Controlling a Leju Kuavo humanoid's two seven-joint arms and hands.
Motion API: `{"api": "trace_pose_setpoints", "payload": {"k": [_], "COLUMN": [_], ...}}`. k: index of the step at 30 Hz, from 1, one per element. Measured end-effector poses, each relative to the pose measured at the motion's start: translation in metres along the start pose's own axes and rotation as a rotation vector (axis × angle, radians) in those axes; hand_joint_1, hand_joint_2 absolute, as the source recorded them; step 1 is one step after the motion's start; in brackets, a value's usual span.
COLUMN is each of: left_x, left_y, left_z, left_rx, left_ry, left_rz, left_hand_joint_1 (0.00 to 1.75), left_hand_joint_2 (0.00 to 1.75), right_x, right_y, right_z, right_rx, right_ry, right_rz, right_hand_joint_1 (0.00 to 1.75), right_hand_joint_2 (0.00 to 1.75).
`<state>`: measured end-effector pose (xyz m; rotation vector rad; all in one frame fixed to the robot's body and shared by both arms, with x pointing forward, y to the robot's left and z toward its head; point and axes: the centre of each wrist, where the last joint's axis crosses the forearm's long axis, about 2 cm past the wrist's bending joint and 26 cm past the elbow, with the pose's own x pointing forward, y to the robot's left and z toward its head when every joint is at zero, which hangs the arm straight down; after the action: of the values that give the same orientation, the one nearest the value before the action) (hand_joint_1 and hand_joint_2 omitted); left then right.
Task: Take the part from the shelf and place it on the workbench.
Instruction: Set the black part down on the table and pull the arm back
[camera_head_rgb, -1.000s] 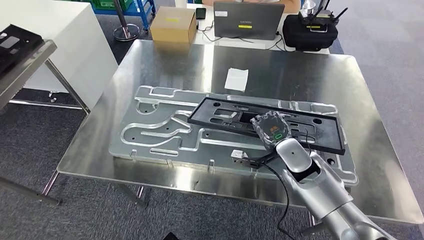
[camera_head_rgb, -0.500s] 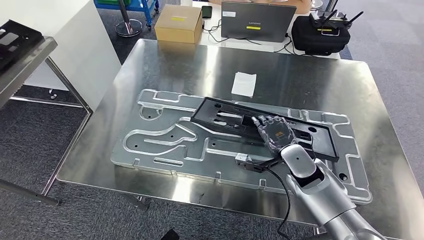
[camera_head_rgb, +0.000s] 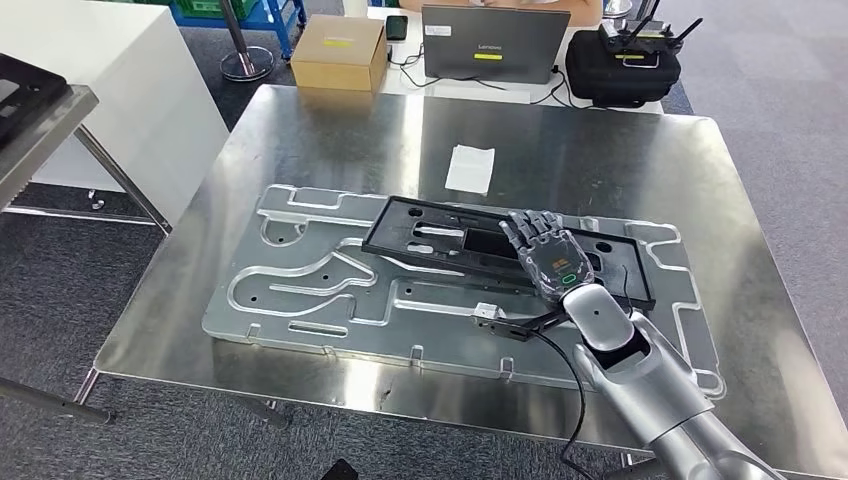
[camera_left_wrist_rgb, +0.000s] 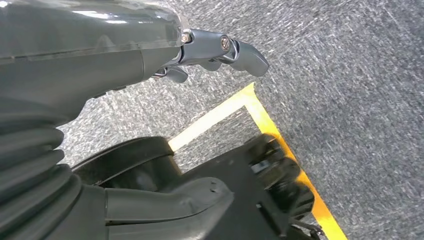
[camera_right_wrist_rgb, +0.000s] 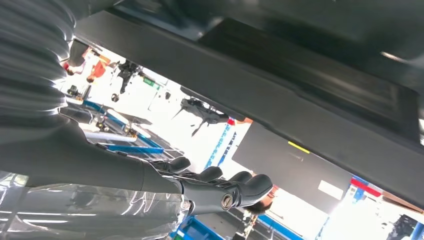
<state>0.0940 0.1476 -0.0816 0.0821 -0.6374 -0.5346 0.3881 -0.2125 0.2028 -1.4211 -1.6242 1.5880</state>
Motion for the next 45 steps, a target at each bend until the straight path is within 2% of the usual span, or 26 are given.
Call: {"api": "trace_pose_setpoints", "payload": {"k": [25,29,35,45], "left_x": [0.000,-0.001,-0.001,0.000], "left_y": [-0.001,0.000,0.000,0.001], "left_z": [0.000,0.000,0.000,-0.001], "left_rx": [-0.002,-0.001,-0.029,-0.026], "left_ry": [0.001,0.001,-0.006,-0.006], "left_rz": [-0.001,0.000,0.086,0.116], "left_hand_joint_1": [0.00,0.00,0.00,0.00], "left_hand_joint_2": [1.75,0.00,0.00,0.00], "right_x": [0.000,0.000,-0.002,-0.010], "right_y": [0.001,0.002,0.006,0.008], "right_z": [0.001,0.001,0.008,0.013], "right_rx": [0.004,0.005,-0.005,-0.009], "right_ry": [0.001,0.001,0.032,0.059], "right_rz": [-0.001,-0.002,-0.033,-0.039], "right_hand_joint_1": [0.00,0.00,0.00,0.00], "right_hand_joint_2": [1.75,1.75,1.75,1.75]}}
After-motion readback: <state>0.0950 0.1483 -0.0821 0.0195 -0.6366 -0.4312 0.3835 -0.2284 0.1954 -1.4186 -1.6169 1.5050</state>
